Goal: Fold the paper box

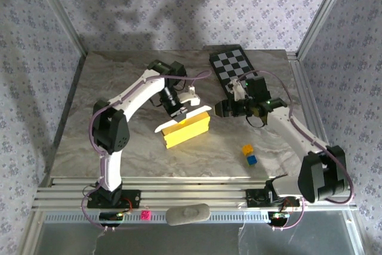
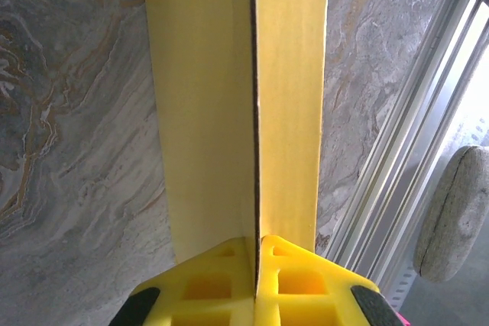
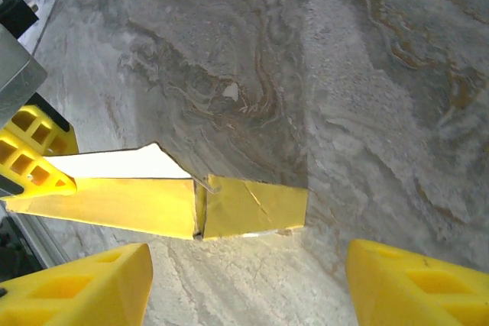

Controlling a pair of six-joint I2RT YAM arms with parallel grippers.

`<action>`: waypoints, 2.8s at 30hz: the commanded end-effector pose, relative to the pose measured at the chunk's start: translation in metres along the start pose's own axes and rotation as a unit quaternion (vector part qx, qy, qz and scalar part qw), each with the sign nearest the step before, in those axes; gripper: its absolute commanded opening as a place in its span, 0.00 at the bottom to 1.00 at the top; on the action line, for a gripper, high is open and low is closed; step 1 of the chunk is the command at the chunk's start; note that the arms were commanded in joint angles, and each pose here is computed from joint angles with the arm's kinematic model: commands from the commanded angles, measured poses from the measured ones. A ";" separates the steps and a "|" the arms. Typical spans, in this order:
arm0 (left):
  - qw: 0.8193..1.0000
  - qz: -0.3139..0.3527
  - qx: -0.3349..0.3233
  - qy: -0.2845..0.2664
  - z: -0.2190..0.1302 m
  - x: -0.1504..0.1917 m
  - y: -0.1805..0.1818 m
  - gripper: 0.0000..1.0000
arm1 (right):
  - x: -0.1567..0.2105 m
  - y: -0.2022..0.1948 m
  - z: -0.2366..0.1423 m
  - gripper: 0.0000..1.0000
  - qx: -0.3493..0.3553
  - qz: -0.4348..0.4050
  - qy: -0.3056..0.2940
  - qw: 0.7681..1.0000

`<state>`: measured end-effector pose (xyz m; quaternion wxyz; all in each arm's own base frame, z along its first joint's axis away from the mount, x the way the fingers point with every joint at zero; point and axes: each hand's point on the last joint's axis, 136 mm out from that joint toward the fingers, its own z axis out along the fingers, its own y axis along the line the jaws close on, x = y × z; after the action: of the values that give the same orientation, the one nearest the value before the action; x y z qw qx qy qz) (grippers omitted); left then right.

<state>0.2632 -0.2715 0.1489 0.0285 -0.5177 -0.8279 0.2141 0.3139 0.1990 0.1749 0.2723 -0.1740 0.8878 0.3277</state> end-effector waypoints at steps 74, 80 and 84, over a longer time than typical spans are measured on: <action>0.995 0.041 -0.094 -0.017 0.002 -0.022 0.049 0.00 | -0.041 0.010 0.057 0.11 0.008 -0.179 0.110 0.978; 0.994 0.041 -0.095 -0.019 0.001 -0.024 0.049 0.00 | -0.042 0.010 0.052 0.00 0.002 -0.172 0.108 0.979; 0.994 0.040 -0.096 -0.021 0.000 -0.026 0.050 0.00 | -0.040 0.011 0.053 0.00 0.004 -0.166 0.112 0.980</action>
<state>0.3061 -0.2663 0.1442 -0.0301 -0.5314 -0.8333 0.1495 0.3591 0.2486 0.1639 0.2267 -0.3580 0.8710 0.2485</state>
